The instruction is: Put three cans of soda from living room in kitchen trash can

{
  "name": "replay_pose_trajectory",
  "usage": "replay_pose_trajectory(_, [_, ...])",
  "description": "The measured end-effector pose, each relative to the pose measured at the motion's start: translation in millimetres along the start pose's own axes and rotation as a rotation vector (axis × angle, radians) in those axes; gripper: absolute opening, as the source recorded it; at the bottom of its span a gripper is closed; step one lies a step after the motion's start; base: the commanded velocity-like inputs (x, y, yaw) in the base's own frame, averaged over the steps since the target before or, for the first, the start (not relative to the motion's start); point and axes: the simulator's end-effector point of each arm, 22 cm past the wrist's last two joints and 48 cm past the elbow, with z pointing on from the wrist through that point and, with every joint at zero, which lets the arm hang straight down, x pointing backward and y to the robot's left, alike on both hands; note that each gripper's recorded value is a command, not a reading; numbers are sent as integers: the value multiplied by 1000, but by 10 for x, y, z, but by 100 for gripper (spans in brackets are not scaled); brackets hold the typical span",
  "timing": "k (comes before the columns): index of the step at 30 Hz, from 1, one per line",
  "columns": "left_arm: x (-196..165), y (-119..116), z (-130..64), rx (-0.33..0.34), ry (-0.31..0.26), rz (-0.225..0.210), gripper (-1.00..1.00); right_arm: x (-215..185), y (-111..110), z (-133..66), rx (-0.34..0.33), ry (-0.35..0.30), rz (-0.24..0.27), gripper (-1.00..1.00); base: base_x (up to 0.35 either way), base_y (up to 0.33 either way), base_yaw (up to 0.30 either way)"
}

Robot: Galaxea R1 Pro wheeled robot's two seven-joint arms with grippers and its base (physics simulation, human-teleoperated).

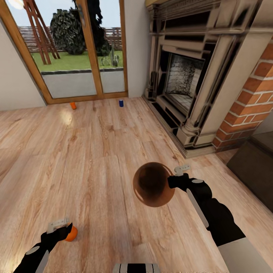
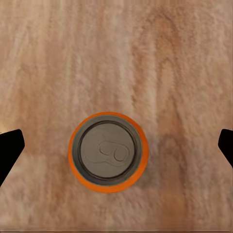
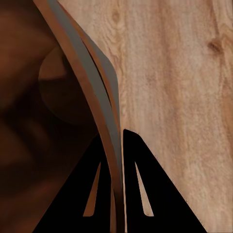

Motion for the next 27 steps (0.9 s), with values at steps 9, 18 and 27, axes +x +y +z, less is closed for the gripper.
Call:
replay_pose_trajectory(9, [103,-45,30,3,18,0,100,-211,-54,45,5,-22,-3,-100,0,0,0])
replay_pose_trajectory(18, [333,-33,68,0,62,2,100,-488,-22,-78,-5,-7,-10,-100,0,0,0])
replay_pose_trajectory(27, [630,-6,105,-6,120,4,100,-515,-25,-71,-2,21,-19,-100,0,0,0])
